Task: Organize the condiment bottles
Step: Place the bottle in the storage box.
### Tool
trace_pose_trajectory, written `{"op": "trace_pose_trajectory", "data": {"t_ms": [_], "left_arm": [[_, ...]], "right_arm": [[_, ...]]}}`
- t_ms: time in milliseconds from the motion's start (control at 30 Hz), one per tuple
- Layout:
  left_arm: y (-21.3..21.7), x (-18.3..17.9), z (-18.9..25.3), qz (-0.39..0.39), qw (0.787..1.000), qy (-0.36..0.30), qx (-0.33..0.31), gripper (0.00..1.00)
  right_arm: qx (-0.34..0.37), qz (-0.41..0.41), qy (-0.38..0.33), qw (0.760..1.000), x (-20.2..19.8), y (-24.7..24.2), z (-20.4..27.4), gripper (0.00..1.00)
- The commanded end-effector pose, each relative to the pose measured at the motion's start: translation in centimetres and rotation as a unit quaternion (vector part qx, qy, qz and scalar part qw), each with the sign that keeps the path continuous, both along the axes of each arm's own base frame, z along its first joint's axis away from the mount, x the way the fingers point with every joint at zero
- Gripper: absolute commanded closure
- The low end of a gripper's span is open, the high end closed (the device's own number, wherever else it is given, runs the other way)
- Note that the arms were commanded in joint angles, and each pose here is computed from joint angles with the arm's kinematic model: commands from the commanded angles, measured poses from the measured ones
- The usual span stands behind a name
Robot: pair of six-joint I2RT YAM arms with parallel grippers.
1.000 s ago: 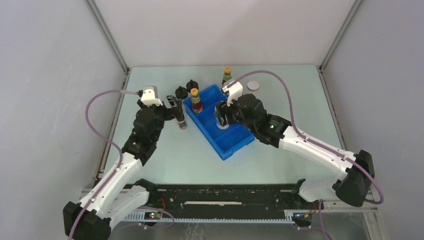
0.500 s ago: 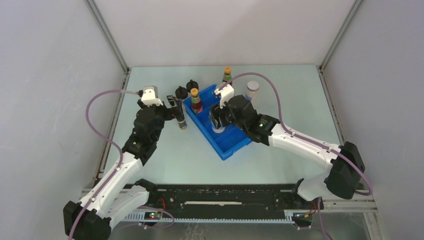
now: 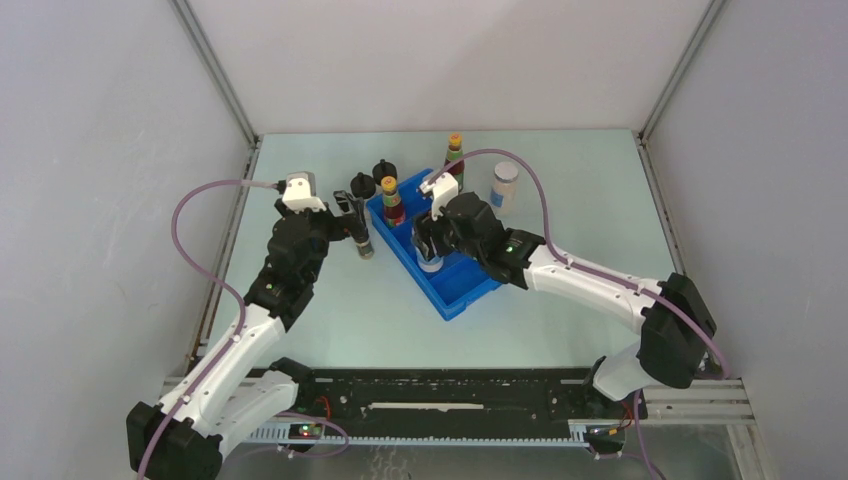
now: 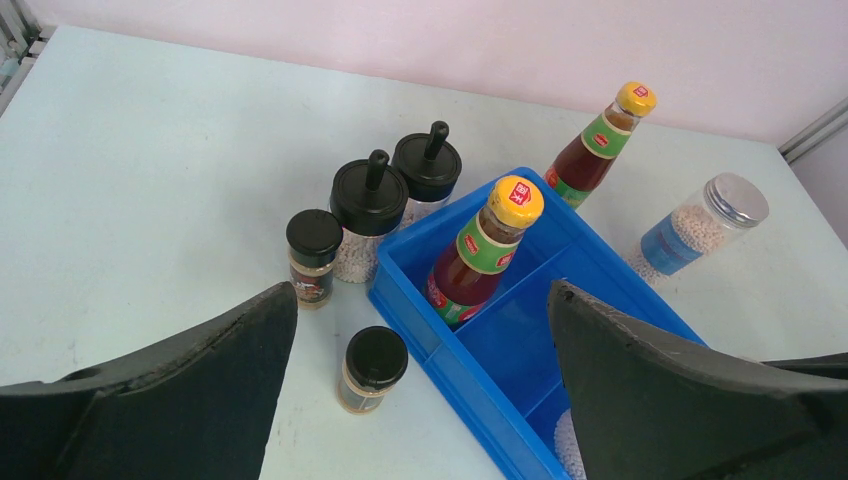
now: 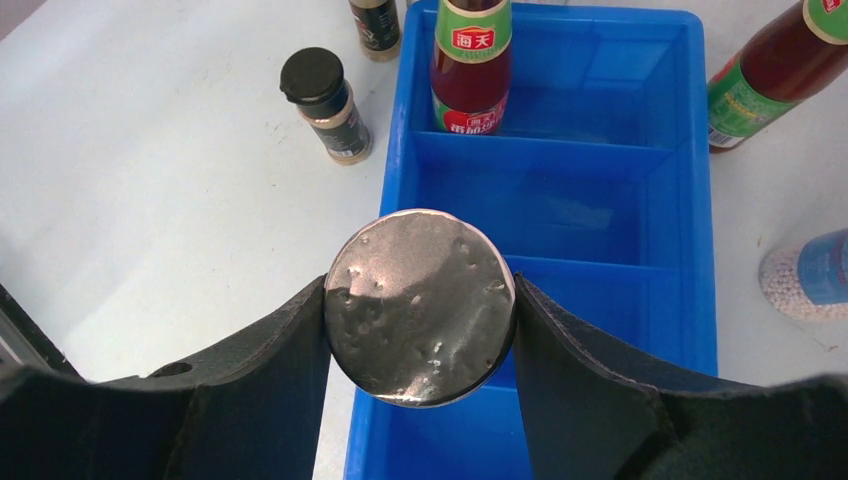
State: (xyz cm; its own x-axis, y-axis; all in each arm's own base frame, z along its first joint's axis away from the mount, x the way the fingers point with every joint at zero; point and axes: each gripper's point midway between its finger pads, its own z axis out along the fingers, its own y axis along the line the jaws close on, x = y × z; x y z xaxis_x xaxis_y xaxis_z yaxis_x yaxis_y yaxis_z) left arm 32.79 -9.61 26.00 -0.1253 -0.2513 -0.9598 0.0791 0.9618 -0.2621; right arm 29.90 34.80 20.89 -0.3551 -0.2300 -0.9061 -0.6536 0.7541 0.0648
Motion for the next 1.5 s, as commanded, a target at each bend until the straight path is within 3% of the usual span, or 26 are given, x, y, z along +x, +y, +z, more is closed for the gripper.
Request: {"op": "trace_pose_trajectory", "data": {"t_ms": [0,1367,1400,1467], "left_arm": [[0.1,0.0,1.0,0.002,1.000,-0.014,0.001,0.00],[0.2,0.0,0.5,0.005,1.000,-0.008,0.005,0.00],[0.2,0.0,0.4,0.006,1.000,-0.007,0.005,0.00],[0.2,0.1,0.4,0.006,1.000,-0.007,0.005,0.00]], "right_arm": [[0.062,0.002,-0.035,0.997,0.8,1.6,3.3,1.00],[0.053,0.012,0.011,0.998,0.0,2.3,-2.4,1.00],[0.051,0.012,0.011,0.999,-0.1,2.4,-2.4,0.98],[0.049,0.012,0.014,0.999,-0.1,2.3,-2.7,0.84]]}}
